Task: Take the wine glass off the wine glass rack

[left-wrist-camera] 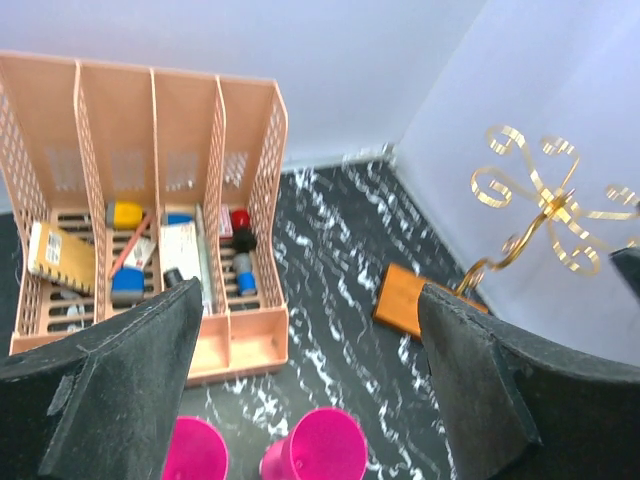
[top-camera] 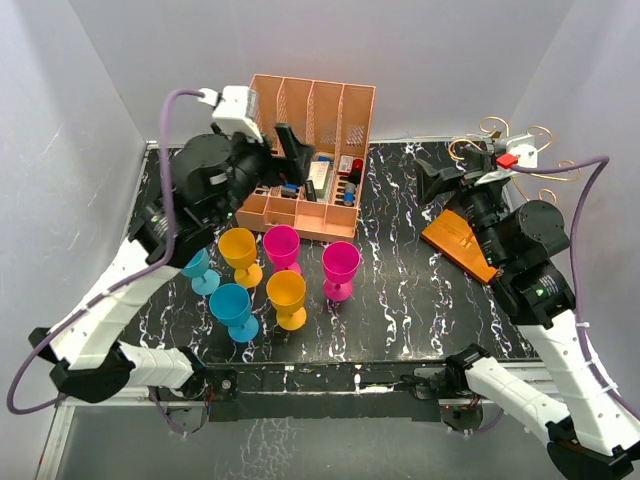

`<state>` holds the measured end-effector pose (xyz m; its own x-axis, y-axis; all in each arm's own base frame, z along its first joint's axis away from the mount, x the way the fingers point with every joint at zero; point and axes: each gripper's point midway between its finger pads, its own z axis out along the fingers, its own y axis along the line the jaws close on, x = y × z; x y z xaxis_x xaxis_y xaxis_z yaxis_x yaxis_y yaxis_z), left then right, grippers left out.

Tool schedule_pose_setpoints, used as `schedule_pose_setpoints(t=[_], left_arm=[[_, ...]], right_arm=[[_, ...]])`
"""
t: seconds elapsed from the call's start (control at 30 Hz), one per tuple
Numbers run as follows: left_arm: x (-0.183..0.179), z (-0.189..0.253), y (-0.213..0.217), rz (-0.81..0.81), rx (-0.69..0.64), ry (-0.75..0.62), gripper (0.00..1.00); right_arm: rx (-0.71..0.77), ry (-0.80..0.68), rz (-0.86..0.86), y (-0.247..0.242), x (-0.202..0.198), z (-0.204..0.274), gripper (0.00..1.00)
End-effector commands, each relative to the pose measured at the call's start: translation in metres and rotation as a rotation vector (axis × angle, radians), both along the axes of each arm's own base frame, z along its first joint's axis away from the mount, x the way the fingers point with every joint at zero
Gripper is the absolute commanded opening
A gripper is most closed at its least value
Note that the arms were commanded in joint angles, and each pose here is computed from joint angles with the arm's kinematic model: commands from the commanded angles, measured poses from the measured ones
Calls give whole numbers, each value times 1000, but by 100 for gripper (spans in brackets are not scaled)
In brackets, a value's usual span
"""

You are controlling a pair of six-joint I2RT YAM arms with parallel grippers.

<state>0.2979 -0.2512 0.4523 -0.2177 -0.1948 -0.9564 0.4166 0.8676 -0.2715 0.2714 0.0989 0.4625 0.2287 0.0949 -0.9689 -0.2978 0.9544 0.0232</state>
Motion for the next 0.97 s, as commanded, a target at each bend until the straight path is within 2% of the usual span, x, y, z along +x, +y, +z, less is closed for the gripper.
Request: schedule_pose_setpoints(t=[0.0, 0.23, 0.4, 0.63, 0.77, 0.83, 0.93], left_arm=[[-11, 53, 30, 59, -121, -141, 87], [-44, 112, 75, 96, -201, -303, 88], [-62, 137, 99, 116, -242, -383, 89], [-73, 147, 111, 117, -256, -416, 89], [-74, 147, 110, 109, -255, -420, 90], [-74, 148, 108, 101, -257, -425, 90], [-74, 148, 106, 94, -261, -423, 90]], right_arm=[[41, -84, -94, -18, -13, 45, 98], [122, -88, -126, -29, -21, 78, 99], [182, -101, -128, -37, -34, 99, 98], [272, -99, -146, -49, -46, 121, 98], [292, -132, -151, -56, -55, 132, 98], [243, -156, -113, -50, -60, 134, 98], [288, -146, -132, -54, -60, 134, 98]])
